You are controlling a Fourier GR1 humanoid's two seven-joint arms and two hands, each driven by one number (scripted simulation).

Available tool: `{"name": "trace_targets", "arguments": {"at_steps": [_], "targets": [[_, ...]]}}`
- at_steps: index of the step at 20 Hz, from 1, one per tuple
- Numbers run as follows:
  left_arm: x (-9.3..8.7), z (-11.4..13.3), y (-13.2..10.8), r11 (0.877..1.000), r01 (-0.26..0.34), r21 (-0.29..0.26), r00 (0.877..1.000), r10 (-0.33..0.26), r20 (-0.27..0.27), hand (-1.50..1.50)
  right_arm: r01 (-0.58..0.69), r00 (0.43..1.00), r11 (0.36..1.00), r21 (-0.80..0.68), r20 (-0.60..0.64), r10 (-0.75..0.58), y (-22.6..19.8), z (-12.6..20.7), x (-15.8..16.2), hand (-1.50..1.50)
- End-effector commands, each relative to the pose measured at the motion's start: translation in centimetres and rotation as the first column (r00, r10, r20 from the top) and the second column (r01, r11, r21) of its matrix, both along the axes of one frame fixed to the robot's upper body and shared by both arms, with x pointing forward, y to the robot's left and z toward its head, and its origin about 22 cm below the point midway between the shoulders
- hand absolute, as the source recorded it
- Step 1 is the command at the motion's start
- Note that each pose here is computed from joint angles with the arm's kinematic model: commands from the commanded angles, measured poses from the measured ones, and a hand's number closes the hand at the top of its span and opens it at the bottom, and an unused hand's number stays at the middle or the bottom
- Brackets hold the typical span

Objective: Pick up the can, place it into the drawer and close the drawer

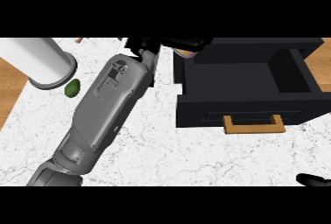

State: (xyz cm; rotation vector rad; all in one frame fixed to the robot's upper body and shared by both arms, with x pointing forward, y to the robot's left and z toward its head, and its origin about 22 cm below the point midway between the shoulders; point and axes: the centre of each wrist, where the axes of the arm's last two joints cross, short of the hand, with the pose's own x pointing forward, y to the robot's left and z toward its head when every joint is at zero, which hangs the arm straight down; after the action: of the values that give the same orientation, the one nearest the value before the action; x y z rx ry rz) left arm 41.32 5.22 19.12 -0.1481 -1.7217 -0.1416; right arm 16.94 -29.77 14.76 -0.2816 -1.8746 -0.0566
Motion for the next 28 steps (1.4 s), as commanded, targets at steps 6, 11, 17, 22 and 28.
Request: {"name": "trace_targets", "arguments": {"at_steps": [6,11,17,22,28], "targets": [[1.0,4.9,-3.7,0.998,0.022,0.055,0.999,-0.02,-0.035,1.5,0.012,1.0,1.0,0.013,0.005,-0.012,0.4,1.7,0.1,-1.5],[1.0,6.8,-5.9,0.997,0.004,0.079,1.0,-0.003,-0.022,1.5,0.012,1.0,1.0,-0.024,0.027,-0.011,0.6,1.9,1.4,-1.5],[1.7,6.9,-6.8,0.992,-0.018,0.126,0.999,0.022,-0.033,1.5,-0.025,1.0,1.0,-0.014,0.014,0.026,0.1,1.7,0.6,-1.5],[2.2,5.2,-6.5,0.986,-0.069,0.154,0.998,0.069,0.005,1.5,-0.041,0.999,0.999,-0.011,0.032,0.041,0.3,2.5,1.6,-1.5],[1.9,6.1,-7.3,0.97,-0.191,0.153,0.981,0.193,0.002,-1.5,-0.059,0.998,0.997,-0.042,0.015,0.06,0.9,2.8,1.9,-1.5]]}}
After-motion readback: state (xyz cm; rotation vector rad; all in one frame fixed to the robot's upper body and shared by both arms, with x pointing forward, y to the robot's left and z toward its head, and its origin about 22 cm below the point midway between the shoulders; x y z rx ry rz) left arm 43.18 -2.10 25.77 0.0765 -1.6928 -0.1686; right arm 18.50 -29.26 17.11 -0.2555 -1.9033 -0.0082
